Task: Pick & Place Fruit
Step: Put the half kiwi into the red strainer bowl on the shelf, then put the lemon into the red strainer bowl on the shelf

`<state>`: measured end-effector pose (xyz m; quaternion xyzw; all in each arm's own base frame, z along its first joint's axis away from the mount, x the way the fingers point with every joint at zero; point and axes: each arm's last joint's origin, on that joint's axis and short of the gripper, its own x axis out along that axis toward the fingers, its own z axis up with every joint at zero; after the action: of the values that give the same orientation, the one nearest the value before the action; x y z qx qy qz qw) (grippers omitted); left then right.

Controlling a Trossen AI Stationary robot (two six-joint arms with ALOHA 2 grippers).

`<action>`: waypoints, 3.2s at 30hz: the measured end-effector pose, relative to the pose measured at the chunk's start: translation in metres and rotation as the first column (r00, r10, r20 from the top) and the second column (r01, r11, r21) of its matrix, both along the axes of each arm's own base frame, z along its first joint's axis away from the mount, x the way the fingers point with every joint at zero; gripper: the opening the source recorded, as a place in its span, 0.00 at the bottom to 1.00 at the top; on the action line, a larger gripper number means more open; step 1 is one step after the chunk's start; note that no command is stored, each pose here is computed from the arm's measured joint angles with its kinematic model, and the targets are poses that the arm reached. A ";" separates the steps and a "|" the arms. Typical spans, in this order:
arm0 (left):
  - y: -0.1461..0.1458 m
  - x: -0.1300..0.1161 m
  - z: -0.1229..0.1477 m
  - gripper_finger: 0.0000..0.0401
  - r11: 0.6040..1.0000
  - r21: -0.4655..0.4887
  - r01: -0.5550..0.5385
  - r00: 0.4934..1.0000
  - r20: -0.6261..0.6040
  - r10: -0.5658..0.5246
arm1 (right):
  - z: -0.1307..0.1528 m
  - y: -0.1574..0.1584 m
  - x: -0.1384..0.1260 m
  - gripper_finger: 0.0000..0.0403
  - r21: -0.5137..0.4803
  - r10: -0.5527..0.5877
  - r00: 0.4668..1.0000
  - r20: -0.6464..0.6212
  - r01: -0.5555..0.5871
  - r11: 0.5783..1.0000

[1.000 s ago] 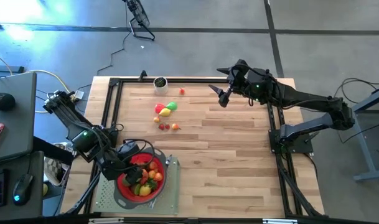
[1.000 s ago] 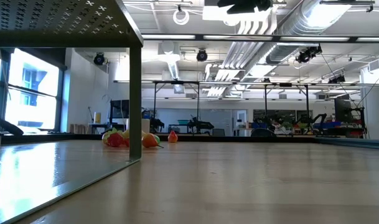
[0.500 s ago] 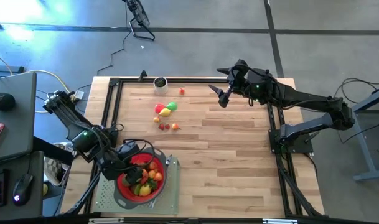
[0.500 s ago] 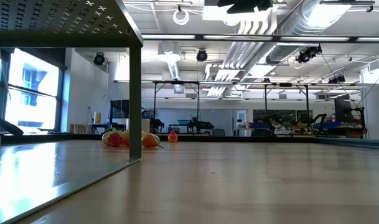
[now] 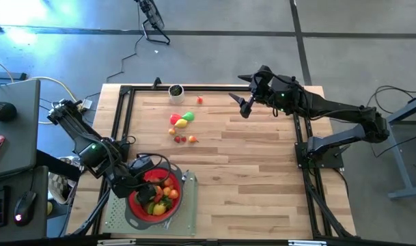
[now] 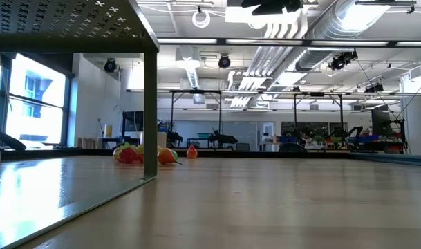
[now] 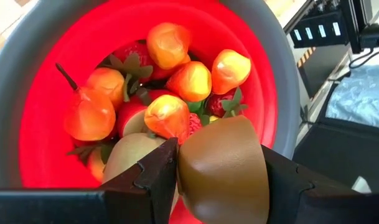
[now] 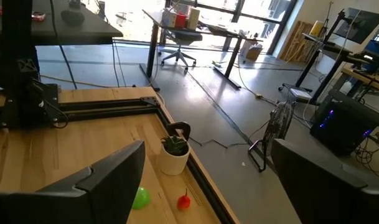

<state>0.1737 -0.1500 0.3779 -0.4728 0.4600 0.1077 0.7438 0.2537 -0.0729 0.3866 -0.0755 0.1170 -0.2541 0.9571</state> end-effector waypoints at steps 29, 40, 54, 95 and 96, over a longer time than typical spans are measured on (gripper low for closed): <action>-0.001 0.001 0.001 0.68 1.000 -0.013 0.007 1.000 0.020 -0.007 | 0.000 0.000 0.000 0.85 0.000 0.000 1.000 0.000 0.000 1.000; -0.001 0.001 0.001 0.68 1.000 -0.013 0.007 1.000 0.020 -0.007 | 0.000 0.000 0.000 0.85 0.000 0.000 1.000 0.000 0.000 1.000; -0.001 0.001 0.001 0.68 1.000 -0.013 0.007 1.000 0.020 -0.007 | 0.000 0.000 0.000 0.85 0.000 0.000 1.000 0.000 0.000 1.000; -0.001 0.002 0.001 0.68 1.000 -0.012 -0.004 1.000 0.023 0.004 | 0.000 0.000 0.000 0.85 0.000 0.000 1.000 0.000 0.000 1.000; -0.001 0.002 0.002 0.68 1.000 -0.013 -0.004 1.000 0.024 0.005 | 0.000 0.000 0.000 0.85 0.000 0.000 1.000 0.000 0.000 1.000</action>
<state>0.1754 -0.1512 0.3795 -0.4800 0.4506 0.1006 0.7459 0.2537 -0.0728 0.3865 -0.0757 0.1171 -0.2539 0.9571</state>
